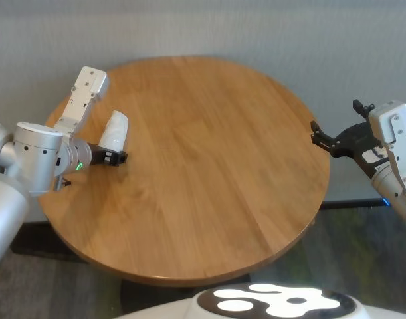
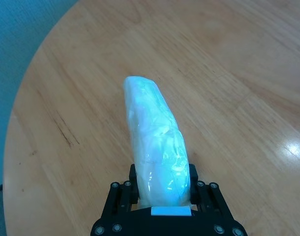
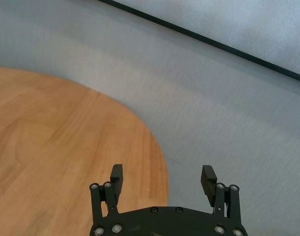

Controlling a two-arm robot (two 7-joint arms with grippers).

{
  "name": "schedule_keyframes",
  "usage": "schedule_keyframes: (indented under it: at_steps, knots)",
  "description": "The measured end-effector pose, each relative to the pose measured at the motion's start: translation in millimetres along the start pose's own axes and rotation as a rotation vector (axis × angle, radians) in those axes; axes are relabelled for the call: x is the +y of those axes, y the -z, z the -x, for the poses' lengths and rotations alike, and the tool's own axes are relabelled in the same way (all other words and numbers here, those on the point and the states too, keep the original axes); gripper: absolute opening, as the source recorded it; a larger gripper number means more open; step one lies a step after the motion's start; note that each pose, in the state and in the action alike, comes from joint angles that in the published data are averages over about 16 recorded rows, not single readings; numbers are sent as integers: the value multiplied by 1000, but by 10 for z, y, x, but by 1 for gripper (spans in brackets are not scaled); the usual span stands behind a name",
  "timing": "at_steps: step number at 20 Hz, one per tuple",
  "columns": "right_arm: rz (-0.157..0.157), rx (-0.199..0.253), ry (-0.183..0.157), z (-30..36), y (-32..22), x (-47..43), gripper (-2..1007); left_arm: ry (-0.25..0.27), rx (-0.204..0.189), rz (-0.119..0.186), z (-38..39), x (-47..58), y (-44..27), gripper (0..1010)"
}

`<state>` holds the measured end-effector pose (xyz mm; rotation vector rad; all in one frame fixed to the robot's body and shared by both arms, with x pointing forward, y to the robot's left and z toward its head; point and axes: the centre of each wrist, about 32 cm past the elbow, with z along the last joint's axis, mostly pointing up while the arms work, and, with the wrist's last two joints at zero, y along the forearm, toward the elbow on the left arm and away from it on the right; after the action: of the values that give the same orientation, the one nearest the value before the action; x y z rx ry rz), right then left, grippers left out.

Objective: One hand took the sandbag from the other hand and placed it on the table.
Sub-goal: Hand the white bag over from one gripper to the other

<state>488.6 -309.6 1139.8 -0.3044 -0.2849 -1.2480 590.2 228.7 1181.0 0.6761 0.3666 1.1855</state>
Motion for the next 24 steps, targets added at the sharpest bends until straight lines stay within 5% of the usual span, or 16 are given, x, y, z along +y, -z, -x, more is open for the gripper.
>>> schedule_keyframes:
  at_steps: [14,24]
  knots:
    - [0,0,0,0,0,0,1002,19,-13,16,2,-3,-12,580]
    - [0,0,0,0,0,0,1002,52,-53,66,-13,8,-14,580]
